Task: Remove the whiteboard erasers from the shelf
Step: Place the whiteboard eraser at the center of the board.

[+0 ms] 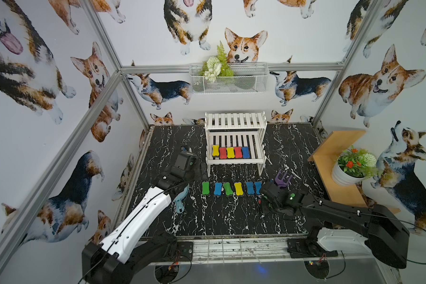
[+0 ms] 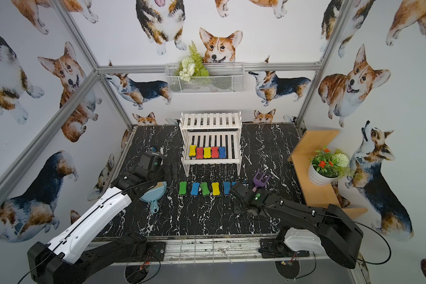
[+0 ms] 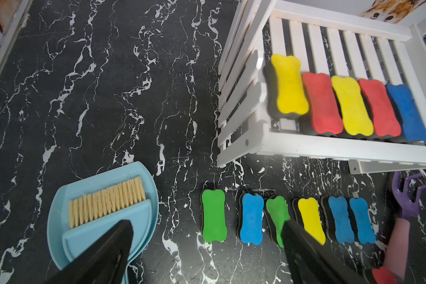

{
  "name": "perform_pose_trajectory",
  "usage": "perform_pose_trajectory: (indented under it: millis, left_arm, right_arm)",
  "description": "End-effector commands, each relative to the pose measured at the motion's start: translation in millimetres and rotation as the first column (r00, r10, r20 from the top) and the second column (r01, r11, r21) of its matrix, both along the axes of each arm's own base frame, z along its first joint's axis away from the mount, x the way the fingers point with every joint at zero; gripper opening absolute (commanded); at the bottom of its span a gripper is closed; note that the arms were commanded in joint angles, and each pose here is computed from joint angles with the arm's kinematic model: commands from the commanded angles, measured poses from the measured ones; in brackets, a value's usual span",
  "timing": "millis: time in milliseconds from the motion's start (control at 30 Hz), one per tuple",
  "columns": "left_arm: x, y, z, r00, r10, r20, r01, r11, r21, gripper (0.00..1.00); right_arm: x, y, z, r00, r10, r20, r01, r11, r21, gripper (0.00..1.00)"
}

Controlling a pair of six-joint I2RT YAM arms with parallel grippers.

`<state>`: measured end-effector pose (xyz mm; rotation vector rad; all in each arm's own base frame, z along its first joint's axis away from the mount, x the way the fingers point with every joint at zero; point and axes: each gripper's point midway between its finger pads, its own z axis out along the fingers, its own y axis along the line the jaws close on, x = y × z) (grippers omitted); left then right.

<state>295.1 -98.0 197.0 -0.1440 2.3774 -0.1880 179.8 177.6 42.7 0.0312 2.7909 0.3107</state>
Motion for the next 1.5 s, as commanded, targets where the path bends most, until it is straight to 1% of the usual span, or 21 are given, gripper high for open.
perform_pose_trajectory:
  millis: [0, 233, 367, 467, 533, 633, 700, 800, 867, 900, 1033, 1133, 1267, 1400, 1467]
  left_arm:
    - [2.1, 0.3, 0.0, 1.000, 0.000, 0.007, 0.000, 1.000, 0.002, 1.00]
    - [1.3, 1.4, -1.6, 1.000, 0.002, 0.006, -0.002, 1.000, 0.002, 1.00]
    - [0.9, 2.4, -1.3, 1.000, 0.003, 0.008, -0.003, 1.000, 0.003, 1.00]
    - [0.5, 3.2, -3.0, 1.000, 0.004, 0.005, -0.004, 1.000, 0.006, 1.00]
    - [0.4, 3.0, -3.4, 1.000, 0.003, 0.004, -0.003, 1.000, 0.004, 1.00]
    - [0.1, 3.7, -3.5, 1.000, 0.004, 0.005, -0.004, 1.000, 0.004, 1.00]
    - [-0.2, 4.1, -3.8, 1.000, 0.003, 0.007, -0.003, 1.000, 0.004, 1.00]
    - [-0.5, 5.1, -5.0, 1.000, 0.003, 0.007, -0.003, 1.000, 0.008, 0.99]
    - [-0.7, 5.9, -6.4, 1.000, 0.003, 0.007, -0.003, 1.000, 0.011, 1.00]
    - [-0.6, 6.3, -6.4, 1.000, 0.004, 0.010, -0.004, 1.000, 0.010, 1.00]
    - [-1.0, 4.7, -6.6, 1.000, 0.001, 0.020, -0.001, 1.000, -0.008, 1.00]
    - [-1.4, 2.5, -5.7, 1.000, -0.001, 0.027, 0.002, 1.000, -0.029, 0.99]
    - [-2.7, 2.5, -4.4, 1.000, 0.000, 0.027, 0.001, 0.999, -0.036, 1.00]
    - [-4.6, 3.0, -3.4, 1.000, 0.001, 0.027, 0.000, 0.999, -0.039, 1.00]
    - [-5.3, 3.2, -2.6, 1.000, 0.002, 0.028, -0.001, 0.999, -0.041, 1.00]
  right_arm:
    - [10.4, 4.7, 1.5, 0.999, 0.005, 0.040, -0.005, 1.000, -0.006, 0.34]
    - [17.4, 2.6, -7.5, 0.999, -0.001, 0.051, 0.003, 0.999, -0.053, 0.35]
    - [19.5, 2.7, -11.7, 0.999, 0.002, 0.049, 0.001, 0.997, -0.072, 0.39]
    - [20.0, 4.7, -12.8, 0.999, 0.010, 0.046, -0.007, 0.997, -0.070, 0.45]
    - [21.3, 4.7, -10.1, 0.998, 0.011, 0.055, -0.007, 0.998, -0.070, 0.53]
    - [23.6, 1.3, 0.0, 0.997, 0.002, 0.083, 0.004, 0.997, -0.071, 0.59]
    - [26.0, -0.5, 12.6, 0.993, -0.009, 0.114, 0.016, 0.998, -0.058, 0.59]
    - [34.2, 5.3, 44.5, 0.982, -0.018, 0.185, 0.018, 1.000, 0.003, 0.59]
    - [43.3, 14.6, 70.7, 0.969, -0.010, 0.247, -0.003, 0.999, 0.050, 0.59]
    - [48.3, 18.0, 92.1, 0.955, -0.013, 0.296, -0.012, 0.996, 0.085, 0.60]
    - [76.3, 27.8, 147.8, 0.910, -0.018, 0.415, -0.030, 0.994, 0.108, 0.61]
    - [106.5, 36.6, 165.9, 0.894, -0.022, 0.447, -0.029, 0.994, 0.107, 0.61]
    - [148.1, 42.6, 186.4, 0.858, -0.042, 0.513, -0.008, 0.995, 0.096, 0.61]
    - [181.4, 48.6, 188.1, 0.845, -0.057, 0.531, 0.015, 0.996, 0.084, 0.60]
    - [192.7, 52.1, 183.4, 0.848, -0.054, 0.527, 0.016, 0.997, 0.077, 0.58]
